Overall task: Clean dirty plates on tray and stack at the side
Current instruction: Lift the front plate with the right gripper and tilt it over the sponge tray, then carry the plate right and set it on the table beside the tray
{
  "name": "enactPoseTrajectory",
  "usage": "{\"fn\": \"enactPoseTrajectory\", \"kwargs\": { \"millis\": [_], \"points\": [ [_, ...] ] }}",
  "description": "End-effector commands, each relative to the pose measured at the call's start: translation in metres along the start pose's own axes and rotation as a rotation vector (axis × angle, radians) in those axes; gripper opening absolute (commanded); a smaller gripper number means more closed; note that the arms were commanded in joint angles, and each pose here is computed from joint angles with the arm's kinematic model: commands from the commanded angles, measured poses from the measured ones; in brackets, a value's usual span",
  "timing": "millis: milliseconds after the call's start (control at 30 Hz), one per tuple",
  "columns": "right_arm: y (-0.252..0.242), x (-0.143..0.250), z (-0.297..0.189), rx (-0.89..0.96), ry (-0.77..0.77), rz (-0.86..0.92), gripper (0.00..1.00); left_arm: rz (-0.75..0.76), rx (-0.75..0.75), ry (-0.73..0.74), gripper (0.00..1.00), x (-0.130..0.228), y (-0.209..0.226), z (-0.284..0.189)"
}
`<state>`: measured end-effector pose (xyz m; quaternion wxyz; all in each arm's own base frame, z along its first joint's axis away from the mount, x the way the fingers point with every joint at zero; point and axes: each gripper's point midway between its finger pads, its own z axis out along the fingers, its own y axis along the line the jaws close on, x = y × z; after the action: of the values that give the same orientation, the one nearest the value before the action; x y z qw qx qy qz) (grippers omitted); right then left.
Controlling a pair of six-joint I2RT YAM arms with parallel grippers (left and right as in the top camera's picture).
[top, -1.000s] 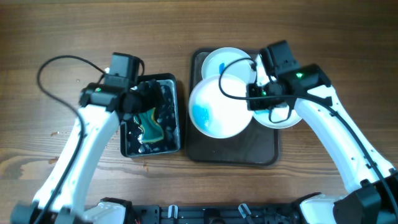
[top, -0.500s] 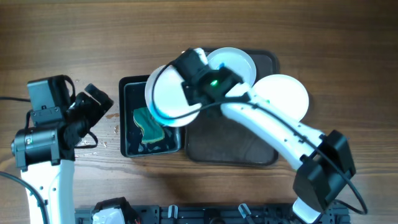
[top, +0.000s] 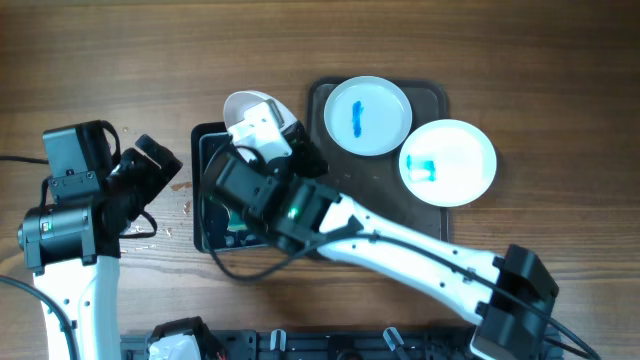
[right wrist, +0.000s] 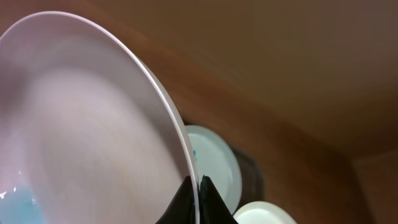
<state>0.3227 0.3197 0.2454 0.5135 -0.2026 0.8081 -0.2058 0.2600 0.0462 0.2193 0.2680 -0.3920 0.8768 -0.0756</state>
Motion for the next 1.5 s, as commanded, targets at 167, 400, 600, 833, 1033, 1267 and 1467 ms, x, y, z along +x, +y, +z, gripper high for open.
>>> {"fn": "enactPoseTrajectory", "kwargs": {
  "millis": [167,400,600,833,1033,1267,1467],
  "points": [
    [-0.037,-0.039,-0.061,0.142,-0.16,-0.014,0.04,0.0,0.009,-0.017,1.0,-0.005,-0.002,-0.004],
    [-0.03,-0.045,-0.072,0.133,-0.187,-0.078,0.04,0.0,0.009,-0.017,1.0,-0.005,-0.002,-0.004],
    [-0.028,-0.049,-0.074,0.129,-0.198,-0.067,0.04,0.0,0.009,-0.017,1.0,-0.005,-0.002,-0.004],
    [-0.028,-0.049,-0.074,0.128,-0.198,-0.066,0.04,0.0,0.009,-0.017,1.0,-0.005,-0.002,-0.004],
    [-0.028,-0.051,-0.074,0.131,-0.201,-0.075,0.04,0.0,0.009,-0.017,1.0,-0.005,-0.002,-0.004],
    [-0.008,-0.053,-0.063,-0.014,-0.192,-0.01,0.04,0.0,0.009,-0.017,1.0,-0.005,-0.002,-0.004],
    [-0.04,-0.063,-0.044,0.159,-0.193,-0.022,0.04,0.0,0.009,-0.017,1.0,-0.005,-0.002,-0.004]
  ]
}}
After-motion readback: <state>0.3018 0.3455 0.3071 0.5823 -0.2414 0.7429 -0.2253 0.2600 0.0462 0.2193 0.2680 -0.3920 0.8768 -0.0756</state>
